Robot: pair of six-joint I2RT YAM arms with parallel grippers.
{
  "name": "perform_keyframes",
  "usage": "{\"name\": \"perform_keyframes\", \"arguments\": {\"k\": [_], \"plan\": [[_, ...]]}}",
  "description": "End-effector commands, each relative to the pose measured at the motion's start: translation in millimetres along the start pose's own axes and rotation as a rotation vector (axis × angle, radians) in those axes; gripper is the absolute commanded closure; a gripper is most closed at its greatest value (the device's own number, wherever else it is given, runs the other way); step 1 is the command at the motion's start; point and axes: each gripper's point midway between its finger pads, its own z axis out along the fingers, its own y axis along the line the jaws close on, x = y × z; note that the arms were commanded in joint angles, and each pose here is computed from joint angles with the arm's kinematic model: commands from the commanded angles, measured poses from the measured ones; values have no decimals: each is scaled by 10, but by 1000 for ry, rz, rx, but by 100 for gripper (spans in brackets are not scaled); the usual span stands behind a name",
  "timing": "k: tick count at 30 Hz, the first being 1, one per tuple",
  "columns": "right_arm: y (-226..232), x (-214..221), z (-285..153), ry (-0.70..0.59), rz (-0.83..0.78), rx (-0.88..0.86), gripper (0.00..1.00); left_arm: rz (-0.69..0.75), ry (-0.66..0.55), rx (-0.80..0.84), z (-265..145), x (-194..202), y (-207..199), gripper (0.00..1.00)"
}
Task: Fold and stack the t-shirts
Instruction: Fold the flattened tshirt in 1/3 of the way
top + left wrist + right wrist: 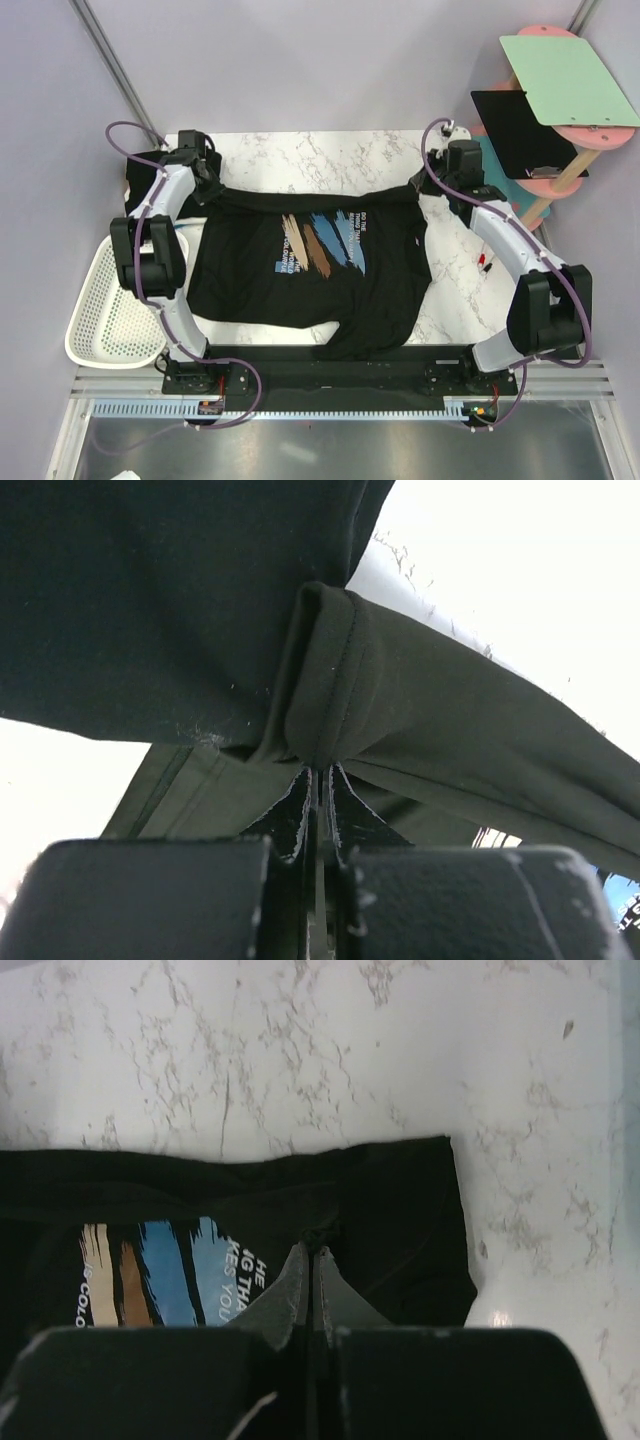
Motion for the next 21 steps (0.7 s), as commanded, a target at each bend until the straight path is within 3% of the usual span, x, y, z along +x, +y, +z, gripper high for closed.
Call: {"name": "perform_keyframes", "arguments": {"k": [1,7,14,21], "plan": [[-41,428,-169,90,38,11,100,-14,-59,16,-171,-109,-15,98],[-87,1009,-344,209,59,18,100,-19,-11,2,-117,58,46,98],[-142,1279,-604,290,57,56,100,-41,48,-33,-105,355,204,98],[-243,1821,-754,562,53,106,100,-63,120,-76,-59,710,385,97]]}}
